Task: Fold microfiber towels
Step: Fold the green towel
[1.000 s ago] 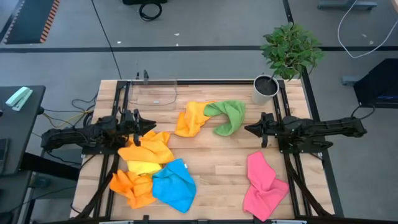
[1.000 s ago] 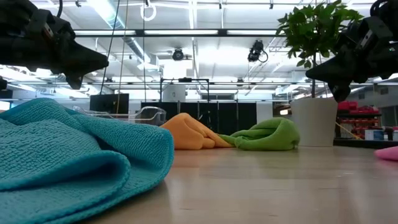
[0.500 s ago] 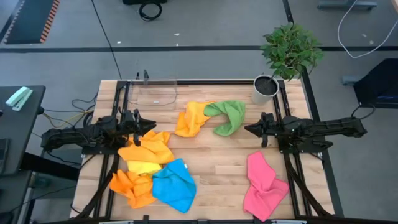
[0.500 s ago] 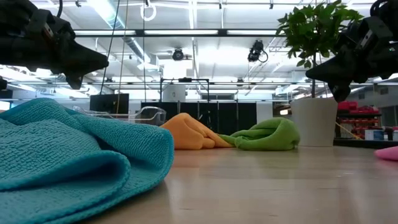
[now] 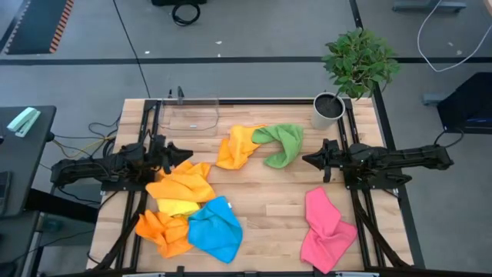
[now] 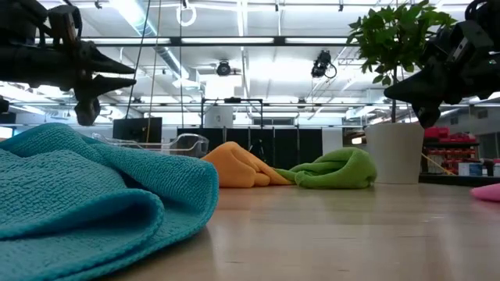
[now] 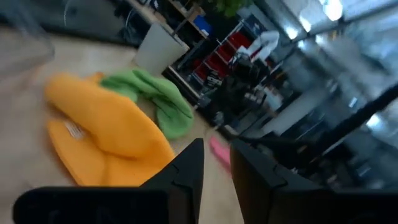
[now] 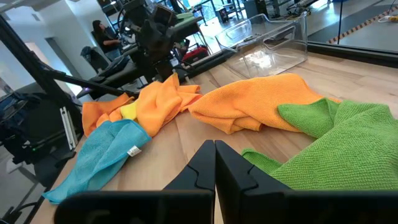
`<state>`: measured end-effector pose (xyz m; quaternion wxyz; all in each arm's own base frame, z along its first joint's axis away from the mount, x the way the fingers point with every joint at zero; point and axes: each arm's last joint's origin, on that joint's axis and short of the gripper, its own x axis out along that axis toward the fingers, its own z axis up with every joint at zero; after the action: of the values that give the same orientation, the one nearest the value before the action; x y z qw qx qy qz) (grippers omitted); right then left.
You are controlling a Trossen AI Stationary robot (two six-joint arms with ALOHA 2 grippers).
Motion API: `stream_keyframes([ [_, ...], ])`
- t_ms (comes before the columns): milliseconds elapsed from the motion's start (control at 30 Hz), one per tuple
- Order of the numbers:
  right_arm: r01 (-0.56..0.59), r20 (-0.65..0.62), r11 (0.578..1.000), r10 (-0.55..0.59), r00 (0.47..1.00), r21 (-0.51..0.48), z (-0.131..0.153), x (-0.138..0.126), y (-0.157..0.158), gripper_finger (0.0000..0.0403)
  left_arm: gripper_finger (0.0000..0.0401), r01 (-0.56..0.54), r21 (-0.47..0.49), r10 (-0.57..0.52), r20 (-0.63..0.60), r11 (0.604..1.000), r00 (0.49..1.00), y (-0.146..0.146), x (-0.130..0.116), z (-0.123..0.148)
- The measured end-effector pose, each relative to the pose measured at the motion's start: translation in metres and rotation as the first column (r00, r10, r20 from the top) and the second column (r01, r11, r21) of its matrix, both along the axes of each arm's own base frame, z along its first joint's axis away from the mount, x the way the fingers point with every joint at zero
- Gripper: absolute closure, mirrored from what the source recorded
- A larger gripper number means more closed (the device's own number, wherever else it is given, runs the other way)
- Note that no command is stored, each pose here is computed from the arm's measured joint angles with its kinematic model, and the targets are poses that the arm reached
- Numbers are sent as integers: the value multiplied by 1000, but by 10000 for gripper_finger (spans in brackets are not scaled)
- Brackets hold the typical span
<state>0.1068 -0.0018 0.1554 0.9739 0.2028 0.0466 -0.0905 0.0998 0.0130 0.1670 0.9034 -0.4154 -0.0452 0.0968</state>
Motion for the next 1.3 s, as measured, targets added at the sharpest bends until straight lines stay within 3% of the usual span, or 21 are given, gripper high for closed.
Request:
stream_keyframes([
  [100,0,0,1000,0,1000,0,0,0,0,395,318,8,-132,-4,28,991,1000,-1,0,0],
  [267,0,23,1000,1,1000,-16,2,0,0,395,328,17,-246,-4,54,969,999,-1,0,0],
  [500,12,106,1000,-15,994,28,10,1,0,395,333,-16,-257,33,61,966,998,1,0,0],
  [567,47,114,998,-50,992,35,10,1,-1,395,332,-29,-204,41,56,979,998,1,0,1],
  [733,110,193,981,-140,971,160,16,1,-3,395,341,-7,-27,7,28,1000,1000,0,1,2],
  [933,198,121,950,-232,965,243,25,10,-5,395,392,93,110,-87,-59,990,994,-2,8,4],
  [1133,223,13,945,-233,972,239,53,43,-4,395,395,182,219,-137,-207,958,969,-2,22,13],
  [1300,141,-89,971,-126,988,194,78,83,0,395,395,255,283,-157,-329,924,931,-1,42,23],
])
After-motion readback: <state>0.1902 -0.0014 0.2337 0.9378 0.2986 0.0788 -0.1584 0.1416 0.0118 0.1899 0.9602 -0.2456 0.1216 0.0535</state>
